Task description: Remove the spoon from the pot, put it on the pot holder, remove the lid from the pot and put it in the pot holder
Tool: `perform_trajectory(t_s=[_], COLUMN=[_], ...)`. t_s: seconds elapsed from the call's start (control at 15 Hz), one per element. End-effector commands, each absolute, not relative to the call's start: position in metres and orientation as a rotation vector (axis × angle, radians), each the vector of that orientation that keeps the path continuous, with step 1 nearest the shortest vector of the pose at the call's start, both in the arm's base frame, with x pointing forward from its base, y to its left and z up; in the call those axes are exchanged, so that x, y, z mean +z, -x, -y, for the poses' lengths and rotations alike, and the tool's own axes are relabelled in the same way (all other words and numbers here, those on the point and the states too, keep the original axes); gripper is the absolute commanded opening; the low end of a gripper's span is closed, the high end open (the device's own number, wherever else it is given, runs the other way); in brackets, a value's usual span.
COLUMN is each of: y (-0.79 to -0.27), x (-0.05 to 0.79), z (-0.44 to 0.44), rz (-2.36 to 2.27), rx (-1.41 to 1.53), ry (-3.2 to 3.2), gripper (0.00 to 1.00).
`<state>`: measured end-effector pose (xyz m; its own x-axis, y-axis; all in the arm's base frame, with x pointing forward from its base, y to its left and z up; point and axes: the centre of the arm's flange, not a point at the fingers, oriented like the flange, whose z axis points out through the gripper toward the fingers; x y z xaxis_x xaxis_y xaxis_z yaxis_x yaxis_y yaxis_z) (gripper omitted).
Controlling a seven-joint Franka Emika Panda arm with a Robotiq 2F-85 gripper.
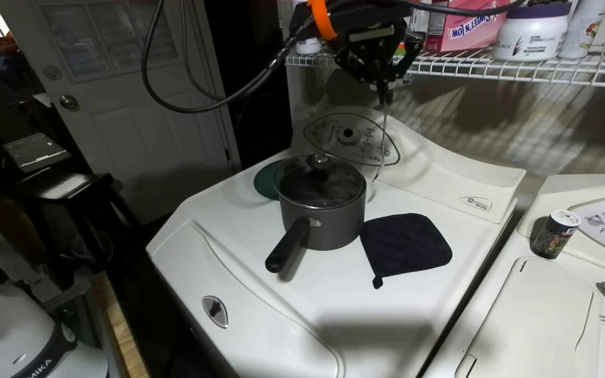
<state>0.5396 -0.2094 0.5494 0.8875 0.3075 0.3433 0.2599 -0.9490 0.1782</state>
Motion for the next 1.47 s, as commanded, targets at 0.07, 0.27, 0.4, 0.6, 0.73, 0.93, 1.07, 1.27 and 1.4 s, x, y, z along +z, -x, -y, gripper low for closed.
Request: perform_trajectory(t_s=[0.07,0.27,0.4,0.6,0.73,0.93,1.07,1.27,1.4], y=[-0.539,-0.537,-0.536,-0.534,-0.532,-0.532,-0.535,-0.538,-0.541], x=[0.559,0.553,0.545,0.531,0.519,0.502,0.492,0.476,0.467], z=[0.228,0.245,0.259,0.283,0.297,0.311,0.318,0.327,0.331], rz=[-0.335,-0.227,-0.138,0.027,0.119,0.233,0.306,0.391,0.431], rx=[0.623,0.642,0.646,0.675,0.712,0.732,0.740,0.730,0.721], ry=[-2.963,-3.006,-3.048,-3.112,-3.153,-3.182,-3.196,-3.214,-3.223], gripper=[0.01,0.01,0.01,0.01,0.01,0.01,0.01,0.01,0.01])
